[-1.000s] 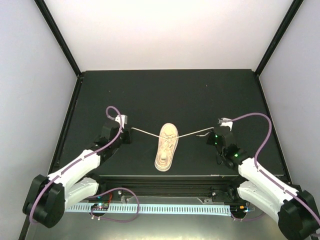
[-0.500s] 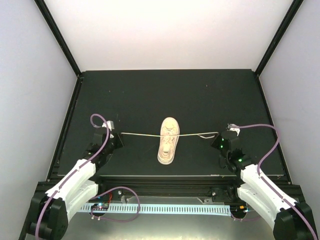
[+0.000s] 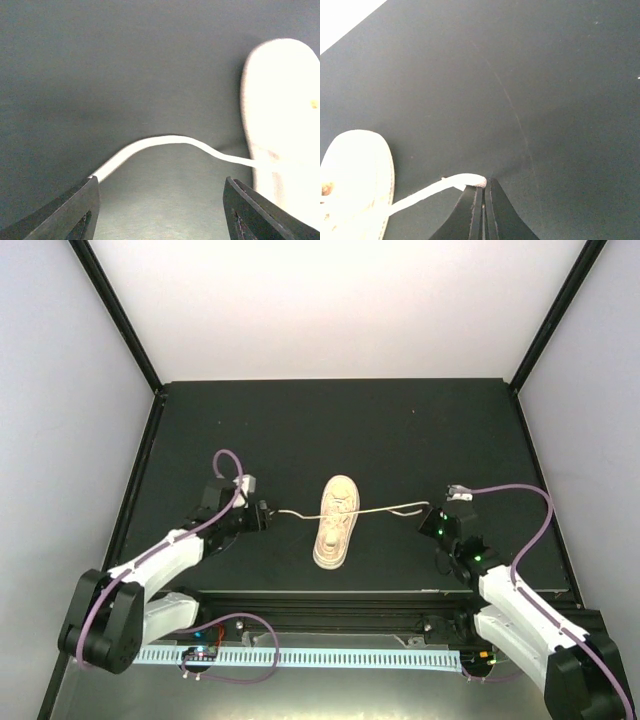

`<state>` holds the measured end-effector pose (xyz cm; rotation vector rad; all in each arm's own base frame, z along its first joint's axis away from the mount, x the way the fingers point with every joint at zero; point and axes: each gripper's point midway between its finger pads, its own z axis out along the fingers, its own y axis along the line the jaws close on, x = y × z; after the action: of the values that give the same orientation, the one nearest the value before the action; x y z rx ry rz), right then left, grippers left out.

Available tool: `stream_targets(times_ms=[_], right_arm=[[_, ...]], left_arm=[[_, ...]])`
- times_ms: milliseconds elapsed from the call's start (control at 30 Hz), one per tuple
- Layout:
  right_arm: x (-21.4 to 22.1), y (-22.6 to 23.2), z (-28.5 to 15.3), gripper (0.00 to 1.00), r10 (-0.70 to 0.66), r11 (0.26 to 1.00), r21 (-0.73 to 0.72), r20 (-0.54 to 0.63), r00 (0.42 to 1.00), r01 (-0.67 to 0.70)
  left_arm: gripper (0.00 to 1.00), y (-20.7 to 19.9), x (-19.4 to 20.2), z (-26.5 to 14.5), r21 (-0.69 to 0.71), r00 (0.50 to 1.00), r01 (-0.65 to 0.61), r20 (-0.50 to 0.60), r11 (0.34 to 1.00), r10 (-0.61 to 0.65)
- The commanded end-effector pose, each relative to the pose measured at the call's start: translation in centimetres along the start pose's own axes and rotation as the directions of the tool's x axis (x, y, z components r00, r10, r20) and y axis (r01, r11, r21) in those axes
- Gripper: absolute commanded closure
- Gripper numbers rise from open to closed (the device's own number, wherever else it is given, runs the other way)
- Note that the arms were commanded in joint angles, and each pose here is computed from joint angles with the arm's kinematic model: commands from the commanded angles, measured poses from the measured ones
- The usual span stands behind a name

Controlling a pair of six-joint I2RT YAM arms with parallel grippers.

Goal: Tie the shoes

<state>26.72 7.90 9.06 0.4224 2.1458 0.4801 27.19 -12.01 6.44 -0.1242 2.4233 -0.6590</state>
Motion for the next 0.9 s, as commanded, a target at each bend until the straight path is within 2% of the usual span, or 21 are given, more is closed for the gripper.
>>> stream_targets(times_ms=[0,67,167,233,300,367,667,867], right_arm=[[-0.9,1.5,0.4,0.99,-0.027,0.998,-0.056,0.008,1.000,0.028],[-0.8,1.8,0.6,0.98,-0.026,0.997,-0.070,0.001,1.000,0.026],[-0.6,2.2,0.9,0.98,-0.029,0.995,-0.091,-0.012,1.000,0.028],[-0.6,2.4,1.0,0.98,-0.030,0.995,-0.095,-0.015,0.999,0.029],[-0.7,2.5,1.0,0.98,-0.036,0.995,-0.097,-0.017,0.999,0.034],[-0.7,2.5,1.0,0.98,-0.040,0.994,-0.098,-0.014,0.999,0.039],[-0.6,2.6,1.2,0.98,-0.045,0.994,-0.104,-0.019,0.999,0.043],[-0.3,2.8,1.5,0.98,-0.048,0.992,-0.116,-0.036,0.998,0.044]], left_arm=[[0.31,-6.4,-0.4,0.3,0.210,0.976,-0.212,-0.013,0.954,0.219],[0.31,-8.8,0.5,0.7,0.267,0.948,-0.298,-0.027,0.917,0.316],[0.32,-12.2,2.4,1.2,0.369,0.881,-0.428,-0.035,0.825,0.472],[0.39,-12.7,3.4,2.3,0.382,0.845,-0.471,-0.064,0.795,0.531],[0.50,-12.6,3.8,3.4,0.368,0.830,-0.485,-0.092,0.793,0.550],[0.56,-12.1,3.8,4.4,0.343,0.825,-0.491,-0.112,0.801,0.554],[0.56,-12.6,3.9,5.7,0.362,0.801,-0.525,-0.095,0.770,0.591],[0.60,-11.9,3.2,6.7,0.295,0.779,-0.576,-0.082,0.762,0.621]])
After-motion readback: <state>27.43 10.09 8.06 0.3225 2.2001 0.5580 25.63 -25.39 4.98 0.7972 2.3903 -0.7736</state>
